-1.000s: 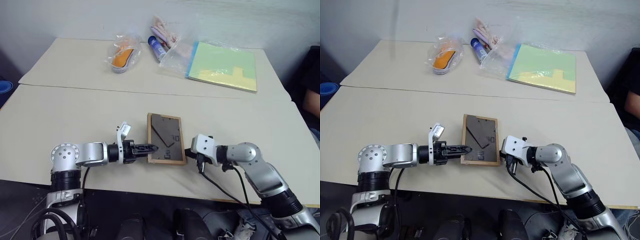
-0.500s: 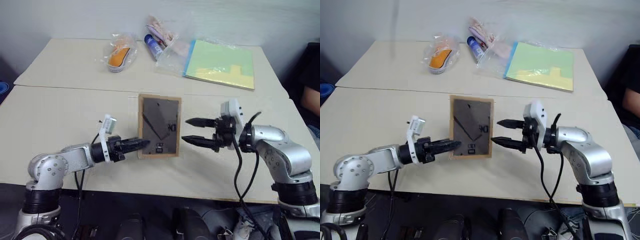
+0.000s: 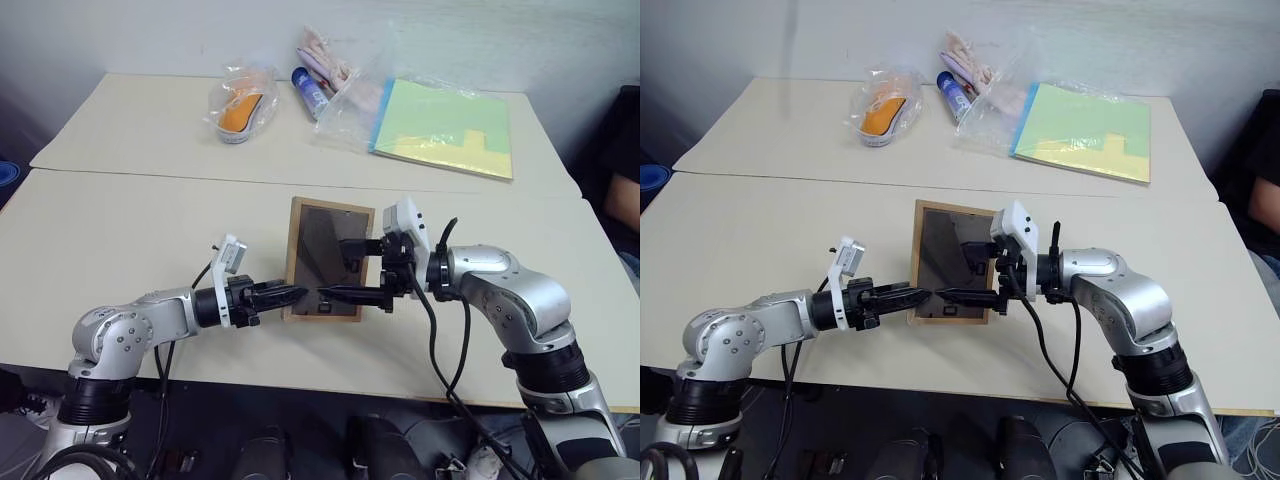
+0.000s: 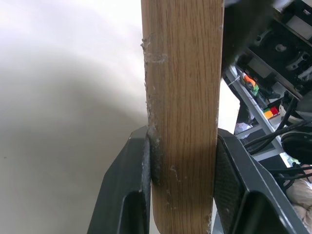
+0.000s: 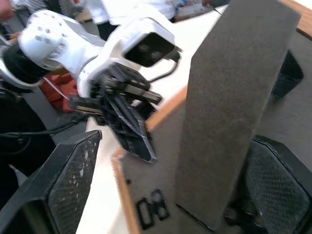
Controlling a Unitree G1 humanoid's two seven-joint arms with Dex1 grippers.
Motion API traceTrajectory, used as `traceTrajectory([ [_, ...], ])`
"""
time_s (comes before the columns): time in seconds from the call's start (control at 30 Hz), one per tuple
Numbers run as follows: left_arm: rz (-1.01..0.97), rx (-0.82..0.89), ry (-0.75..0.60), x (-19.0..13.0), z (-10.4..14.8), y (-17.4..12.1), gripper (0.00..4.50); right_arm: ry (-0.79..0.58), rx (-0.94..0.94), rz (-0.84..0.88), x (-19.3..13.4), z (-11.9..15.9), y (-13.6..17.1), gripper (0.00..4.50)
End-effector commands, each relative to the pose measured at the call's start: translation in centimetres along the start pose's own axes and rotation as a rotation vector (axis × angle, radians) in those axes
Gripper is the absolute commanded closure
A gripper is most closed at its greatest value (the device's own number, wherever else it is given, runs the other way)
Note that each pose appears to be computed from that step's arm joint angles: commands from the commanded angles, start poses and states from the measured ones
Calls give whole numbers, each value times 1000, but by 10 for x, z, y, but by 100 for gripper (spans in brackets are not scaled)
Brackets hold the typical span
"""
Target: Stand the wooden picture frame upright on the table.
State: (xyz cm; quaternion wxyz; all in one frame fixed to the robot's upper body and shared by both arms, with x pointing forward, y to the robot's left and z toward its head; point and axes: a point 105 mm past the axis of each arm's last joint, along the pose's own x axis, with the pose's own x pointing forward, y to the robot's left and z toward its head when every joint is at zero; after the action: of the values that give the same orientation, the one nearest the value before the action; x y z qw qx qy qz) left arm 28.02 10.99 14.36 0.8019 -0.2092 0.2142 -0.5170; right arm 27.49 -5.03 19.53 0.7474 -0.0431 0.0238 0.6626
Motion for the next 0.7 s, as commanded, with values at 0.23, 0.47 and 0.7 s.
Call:
traceTrajectory([
  [0.23, -37, -133, -45, -11, 14, -2, 324, -6, -404, -29, -41, 3, 1, 13],
  [0.47, -110, -409, -46, -29, 22, 0, 324, 6, -818, -129, -83, 18, -14, 13],
  [0.7, -216, -599, 47, -39, 23, -11, 324, 143, -1259, -129, -77, -12, -28, 13],
])
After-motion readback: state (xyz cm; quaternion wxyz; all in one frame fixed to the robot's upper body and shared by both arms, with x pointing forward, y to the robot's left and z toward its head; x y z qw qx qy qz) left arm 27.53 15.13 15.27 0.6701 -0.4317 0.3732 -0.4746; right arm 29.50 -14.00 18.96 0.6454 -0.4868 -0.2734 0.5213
